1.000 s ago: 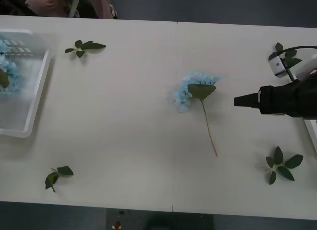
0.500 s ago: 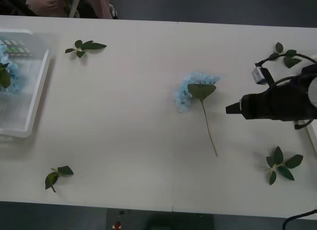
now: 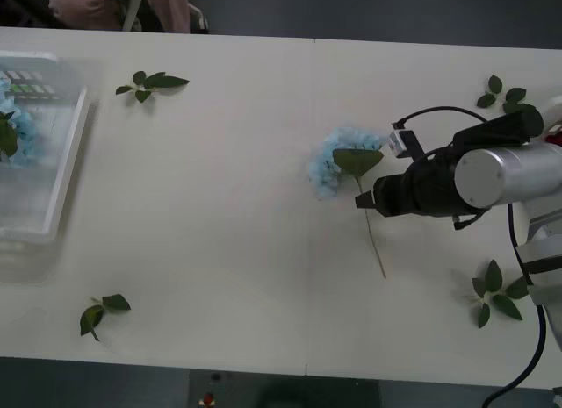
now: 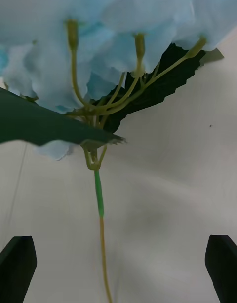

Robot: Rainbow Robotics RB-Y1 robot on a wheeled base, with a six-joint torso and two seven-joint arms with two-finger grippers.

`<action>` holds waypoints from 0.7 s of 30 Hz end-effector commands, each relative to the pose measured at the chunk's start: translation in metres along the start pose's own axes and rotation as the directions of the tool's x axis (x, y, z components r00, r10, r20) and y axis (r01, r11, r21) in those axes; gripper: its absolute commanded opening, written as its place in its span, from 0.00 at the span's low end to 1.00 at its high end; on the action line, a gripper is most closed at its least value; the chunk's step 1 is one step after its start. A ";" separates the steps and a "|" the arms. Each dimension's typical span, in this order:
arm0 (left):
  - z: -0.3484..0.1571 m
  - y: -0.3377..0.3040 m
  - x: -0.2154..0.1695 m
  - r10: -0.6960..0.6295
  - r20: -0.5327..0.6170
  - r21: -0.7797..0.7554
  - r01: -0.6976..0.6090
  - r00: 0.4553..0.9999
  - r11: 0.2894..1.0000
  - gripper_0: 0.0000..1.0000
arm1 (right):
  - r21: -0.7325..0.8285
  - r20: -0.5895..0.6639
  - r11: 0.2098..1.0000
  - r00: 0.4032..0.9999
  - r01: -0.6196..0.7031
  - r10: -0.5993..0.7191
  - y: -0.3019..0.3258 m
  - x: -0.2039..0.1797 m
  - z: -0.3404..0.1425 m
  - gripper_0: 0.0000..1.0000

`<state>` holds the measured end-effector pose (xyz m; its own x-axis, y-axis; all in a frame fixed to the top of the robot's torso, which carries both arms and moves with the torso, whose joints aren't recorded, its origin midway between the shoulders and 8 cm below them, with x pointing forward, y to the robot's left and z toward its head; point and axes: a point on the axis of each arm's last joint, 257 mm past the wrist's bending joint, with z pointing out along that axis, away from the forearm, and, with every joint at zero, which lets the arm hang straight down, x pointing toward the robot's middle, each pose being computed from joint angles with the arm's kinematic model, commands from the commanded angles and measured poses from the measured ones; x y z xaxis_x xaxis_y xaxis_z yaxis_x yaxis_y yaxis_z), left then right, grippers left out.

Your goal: Put the red flowers into the right box and the blue flowers into the left box

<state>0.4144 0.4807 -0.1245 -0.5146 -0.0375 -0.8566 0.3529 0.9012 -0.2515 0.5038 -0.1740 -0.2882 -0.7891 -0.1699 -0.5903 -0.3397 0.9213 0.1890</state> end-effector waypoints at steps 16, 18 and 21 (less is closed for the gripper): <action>0.140 -0.197 -0.050 0.426 0.174 0.149 -0.451 0.888 0.880 1.00 | 0.033 0.041 0.999 0.998 0.038 -0.040 0.004 -0.006 0.028 1.00; 0.158 -0.221 -0.050 0.422 0.204 0.179 -0.458 0.883 0.871 1.00 | 0.034 0.039 0.999 0.998 0.042 -0.044 0.004 -0.005 0.031 1.00; 0.179 -0.251 -0.045 0.428 0.232 0.209 -0.474 0.874 0.855 1.00 | 0.038 0.044 0.998 0.998 0.048 -0.049 0.006 -0.006 0.033 0.66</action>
<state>0.4853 0.2062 -0.1171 -0.1670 0.2637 -0.9500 0.6927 0.7171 0.0773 0.5136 -0.1657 -0.3236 -0.7822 -0.1707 -0.5992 -0.3226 0.9337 0.1552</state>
